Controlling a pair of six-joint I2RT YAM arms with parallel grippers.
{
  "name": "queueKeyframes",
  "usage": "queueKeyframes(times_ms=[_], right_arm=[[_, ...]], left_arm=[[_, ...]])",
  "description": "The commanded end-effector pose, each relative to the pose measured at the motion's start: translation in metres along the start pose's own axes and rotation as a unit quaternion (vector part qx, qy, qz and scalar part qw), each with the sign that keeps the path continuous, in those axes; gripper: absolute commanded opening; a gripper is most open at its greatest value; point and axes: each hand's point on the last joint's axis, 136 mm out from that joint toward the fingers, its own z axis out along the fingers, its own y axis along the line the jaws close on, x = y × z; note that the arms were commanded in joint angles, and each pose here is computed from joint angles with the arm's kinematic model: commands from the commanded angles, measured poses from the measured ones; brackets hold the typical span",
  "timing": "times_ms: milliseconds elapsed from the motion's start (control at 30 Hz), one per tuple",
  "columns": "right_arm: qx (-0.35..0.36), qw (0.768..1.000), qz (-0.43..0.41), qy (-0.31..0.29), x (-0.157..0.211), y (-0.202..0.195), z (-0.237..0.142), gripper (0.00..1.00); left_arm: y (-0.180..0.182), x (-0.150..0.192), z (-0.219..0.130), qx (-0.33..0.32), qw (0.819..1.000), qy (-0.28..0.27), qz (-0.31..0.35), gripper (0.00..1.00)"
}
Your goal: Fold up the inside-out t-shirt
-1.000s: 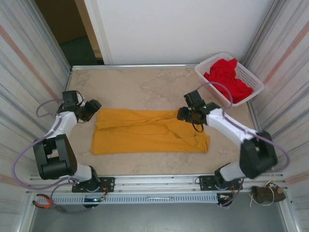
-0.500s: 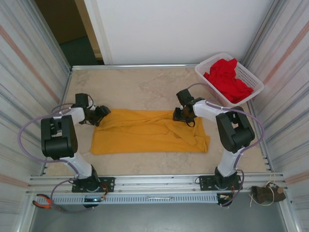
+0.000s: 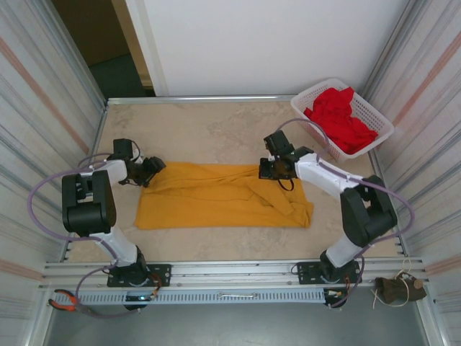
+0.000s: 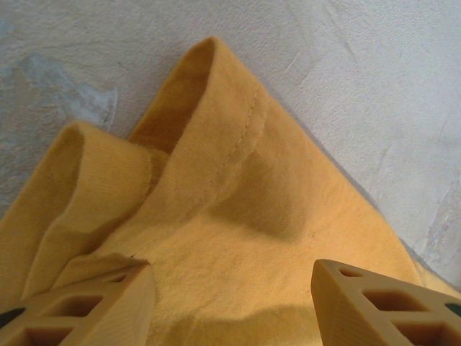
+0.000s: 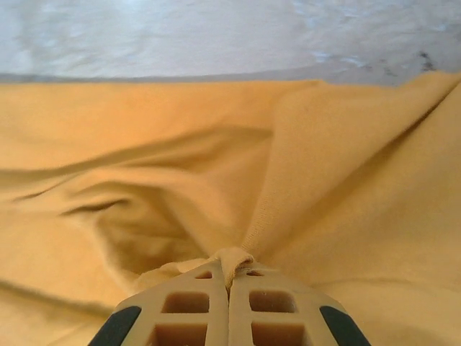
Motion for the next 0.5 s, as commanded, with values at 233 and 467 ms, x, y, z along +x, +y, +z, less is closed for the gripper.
queueKeyframes(times_ms=[233,467], right_arm=[[0.000,0.998,-0.054,0.029,0.105,0.021,-0.047,0.52],[0.031,0.997,0.056,-0.051,0.042,-0.043,-0.067,0.61]], left_arm=[[0.001,-0.002,0.001,-0.010,1.000,0.000,0.006,0.60],[-0.004,-0.005,-0.006,-0.008,1.000,-0.006,0.012,0.60]])
